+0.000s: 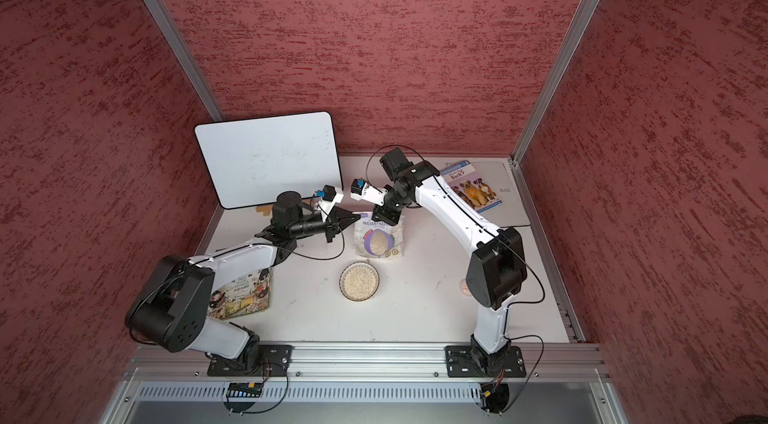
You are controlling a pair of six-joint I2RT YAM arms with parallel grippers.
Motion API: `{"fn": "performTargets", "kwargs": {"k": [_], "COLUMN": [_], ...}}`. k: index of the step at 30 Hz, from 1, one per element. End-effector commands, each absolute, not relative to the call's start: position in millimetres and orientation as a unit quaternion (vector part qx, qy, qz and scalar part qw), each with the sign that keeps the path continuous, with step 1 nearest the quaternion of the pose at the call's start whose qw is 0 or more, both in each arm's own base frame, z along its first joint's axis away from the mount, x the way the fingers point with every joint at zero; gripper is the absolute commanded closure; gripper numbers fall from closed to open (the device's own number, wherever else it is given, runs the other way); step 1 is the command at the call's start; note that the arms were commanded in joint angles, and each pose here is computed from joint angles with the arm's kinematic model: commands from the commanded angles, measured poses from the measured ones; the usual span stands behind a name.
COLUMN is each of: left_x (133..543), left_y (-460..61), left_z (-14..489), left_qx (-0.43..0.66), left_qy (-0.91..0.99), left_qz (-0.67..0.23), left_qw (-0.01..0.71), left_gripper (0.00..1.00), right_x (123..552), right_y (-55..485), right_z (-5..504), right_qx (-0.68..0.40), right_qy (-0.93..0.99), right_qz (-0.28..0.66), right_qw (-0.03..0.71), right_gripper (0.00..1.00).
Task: Pour the oats into the breakfast bowl
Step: Close the oats bag at the center of the board.
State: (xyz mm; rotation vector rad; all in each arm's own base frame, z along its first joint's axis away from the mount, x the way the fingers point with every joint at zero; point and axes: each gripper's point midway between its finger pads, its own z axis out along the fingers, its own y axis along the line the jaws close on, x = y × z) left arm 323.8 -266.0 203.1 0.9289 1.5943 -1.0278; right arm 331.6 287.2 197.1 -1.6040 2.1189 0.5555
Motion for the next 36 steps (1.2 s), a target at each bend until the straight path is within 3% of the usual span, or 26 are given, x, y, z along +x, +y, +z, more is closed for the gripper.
{"fn": "performTargets", "kwargs": {"k": [1, 5, 8, 12, 15, 19, 24, 27, 30, 36], "left_x": [325, 326, 326, 327, 327, 327, 327, 328, 328, 329], "left_y": [-265, -264, -263, -262, -262, -262, -261, -259, -259, -258], "left_z": [210, 210, 210, 211, 210, 210, 211, 211, 211, 212], "left_qx": [0.388, 0.386, 0.385, 0.384, 0.384, 0.384, 0.383, 0.381, 0.38, 0.379], "left_qy": [0.644, 0.646, 0.647, 0.647, 0.646, 0.647, 0.648, 0.649, 0.649, 0.649], "left_qz": [-0.424, -0.422, -0.421, -0.42, -0.421, -0.42, -0.418, -0.417, -0.417, -0.416], "left_qw": [0.504, 0.506, 0.507, 0.508, 0.508, 0.508, 0.509, 0.51, 0.511, 0.512], "left_gripper": [1.0, 1.0, 1.0, 1.0, 1.0, 1.0, 1.0, 1.0, 1.0, 1.0], "right_x": [335, 335, 336, 341, 340, 339, 341, 343, 344, 345], "right_y": [283, 282, 277, 265, 263, 265, 261, 254, 248, 244], "right_z": [212, 210, 211, 217, 218, 214, 207, 206, 209, 211], "right_qx": [-0.569, -0.568, -0.565, -0.548, -0.547, -0.547, -0.545, -0.538, -0.532, -0.527], "right_qy": [0.762, 0.764, 0.767, 0.774, 0.774, 0.774, 0.778, 0.783, 0.786, 0.789], "right_qz": [0.201, 0.197, 0.19, 0.191, 0.196, 0.203, 0.194, 0.191, 0.188, 0.188], "right_qw": [0.235, 0.234, 0.238, 0.252, 0.251, 0.245, 0.243, 0.247, 0.254, 0.255], "right_gripper": [0.99, 0.99, 0.83, 0.79, 0.83, 0.99, 1.0, 0.88, 0.84, 1.0]}}
